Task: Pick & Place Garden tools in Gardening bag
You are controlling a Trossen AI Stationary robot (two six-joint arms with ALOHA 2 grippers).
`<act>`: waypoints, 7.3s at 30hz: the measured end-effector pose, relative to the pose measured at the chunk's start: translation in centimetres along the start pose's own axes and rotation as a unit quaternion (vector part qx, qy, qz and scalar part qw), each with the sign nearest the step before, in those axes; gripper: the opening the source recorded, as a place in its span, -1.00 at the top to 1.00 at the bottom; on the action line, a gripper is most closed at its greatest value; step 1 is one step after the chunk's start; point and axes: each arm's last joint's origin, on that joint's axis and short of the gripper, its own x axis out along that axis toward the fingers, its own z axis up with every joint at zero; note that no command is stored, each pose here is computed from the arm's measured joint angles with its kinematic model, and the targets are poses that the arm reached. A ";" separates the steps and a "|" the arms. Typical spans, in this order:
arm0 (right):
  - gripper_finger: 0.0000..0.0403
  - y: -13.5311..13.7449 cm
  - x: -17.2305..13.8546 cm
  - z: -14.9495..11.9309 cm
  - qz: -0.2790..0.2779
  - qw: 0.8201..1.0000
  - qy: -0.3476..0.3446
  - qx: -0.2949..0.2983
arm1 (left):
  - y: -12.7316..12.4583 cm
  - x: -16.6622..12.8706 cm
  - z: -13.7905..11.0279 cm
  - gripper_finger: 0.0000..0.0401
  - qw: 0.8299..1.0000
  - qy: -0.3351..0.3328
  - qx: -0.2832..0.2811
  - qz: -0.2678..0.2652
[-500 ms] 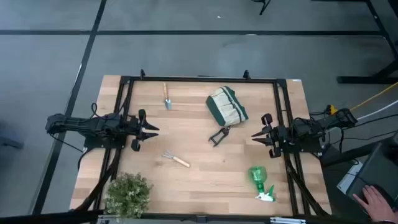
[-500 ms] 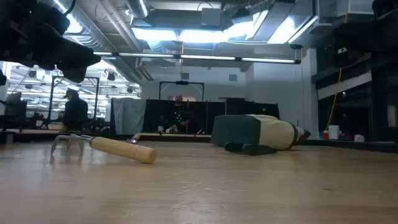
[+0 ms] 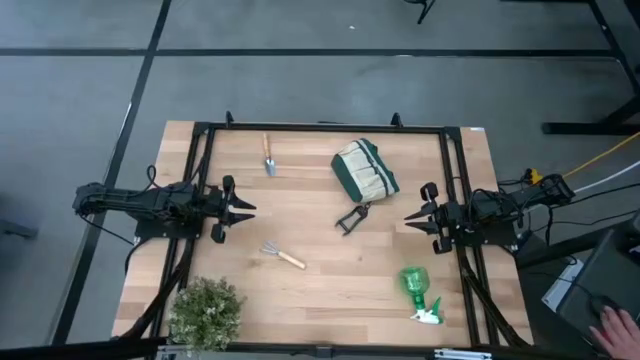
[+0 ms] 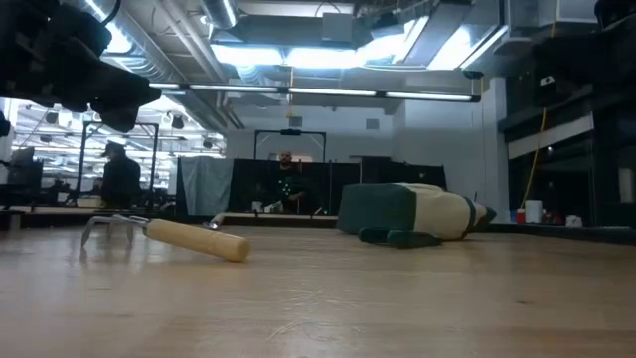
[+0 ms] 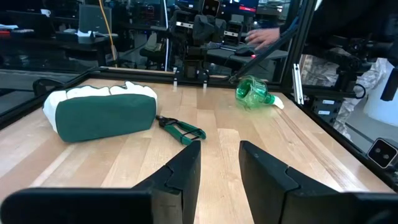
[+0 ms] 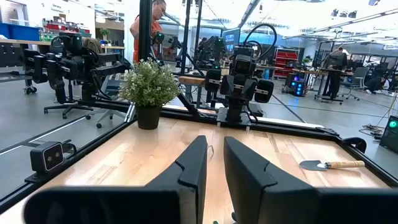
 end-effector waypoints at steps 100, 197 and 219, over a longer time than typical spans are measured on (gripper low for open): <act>0.70 3.1 14.0 3.7 0.077 0.907 0.408 -0.065 | 0.0 0.0 0.0 0.47 1.000 0.000 0.000 0.000; -0.32 -19.6 6.1 1.3 -0.404 0.718 0.372 0.427 | 0.0 0.0 0.0 0.47 1.000 0.000 0.000 0.000; -0.15 -23.2 4.4 -3.0 -0.291 0.716 0.373 0.513 | 0.0 0.0 0.0 0.47 1.000 0.000 0.000 0.000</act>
